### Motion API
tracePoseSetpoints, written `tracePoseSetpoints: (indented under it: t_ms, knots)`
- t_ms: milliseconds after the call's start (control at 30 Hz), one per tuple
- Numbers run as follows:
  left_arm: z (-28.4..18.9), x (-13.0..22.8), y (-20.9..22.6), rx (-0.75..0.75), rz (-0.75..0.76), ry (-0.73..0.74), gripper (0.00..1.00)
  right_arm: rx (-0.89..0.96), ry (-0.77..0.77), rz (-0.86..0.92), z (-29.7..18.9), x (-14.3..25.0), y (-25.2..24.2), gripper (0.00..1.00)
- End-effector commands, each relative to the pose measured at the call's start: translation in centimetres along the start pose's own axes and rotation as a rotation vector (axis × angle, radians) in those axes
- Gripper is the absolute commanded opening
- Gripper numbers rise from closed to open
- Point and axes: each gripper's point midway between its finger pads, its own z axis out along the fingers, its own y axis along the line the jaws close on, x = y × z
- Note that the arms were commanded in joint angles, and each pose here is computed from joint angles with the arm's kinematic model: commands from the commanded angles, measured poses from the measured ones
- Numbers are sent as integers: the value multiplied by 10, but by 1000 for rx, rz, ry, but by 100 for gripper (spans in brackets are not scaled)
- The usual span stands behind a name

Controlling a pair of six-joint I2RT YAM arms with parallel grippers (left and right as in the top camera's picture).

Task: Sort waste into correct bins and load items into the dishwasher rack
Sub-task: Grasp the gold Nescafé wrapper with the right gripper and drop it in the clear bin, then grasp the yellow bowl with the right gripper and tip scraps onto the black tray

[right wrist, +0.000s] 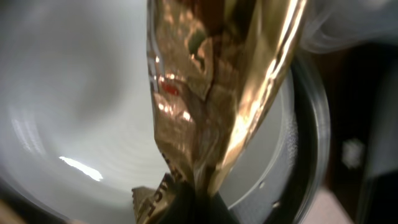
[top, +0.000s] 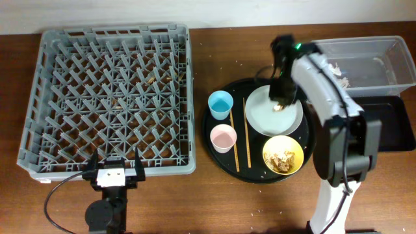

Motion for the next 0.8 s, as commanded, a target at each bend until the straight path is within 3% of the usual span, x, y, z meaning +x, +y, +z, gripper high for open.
tracePoseSetpoints:
  t_ms: [0,67,100,167,200,233,267,300,400,467,567,767]
  knots:
    - [0,1,-1,8,13,0,99,-16,-272,159,-93,-55,-61,4]
    - [0,1,-1,8,13,0,99,-20,-350,296,-99,-81,-104,4]
    - [0,1,-1,8,13,0,99,-20,-383,421,-87,-98,-134,4]
    - [0,1,-1,8,13,0,99,-7,-413,503,-49,-127,-165,7]
    - [0,1,-1,8,13,0,99,-3,-412,516,-30,-136,-170,39]
    - [0,1,-1,8,13,0,99,4,-397,500,-20,-138,-171,48]
    - [0,1,-1,8,13,0,99,11,-380,458,-19,-134,-170,82]
    - [0,1,-1,8,13,0,99,9,-396,450,-37,-131,-172,96]
    - [0,1,-1,8,13,0,99,-148,-461,269,-118,-112,-151,98]
    - [0,1,-1,8,13,0,99,-331,-376,161,-165,-52,-114,85]
    - [0,1,-1,8,13,0,99,-327,-134,20,-158,16,-59,76]
    - [0,1,-1,8,13,0,99,-177,49,-148,-113,80,20,69]
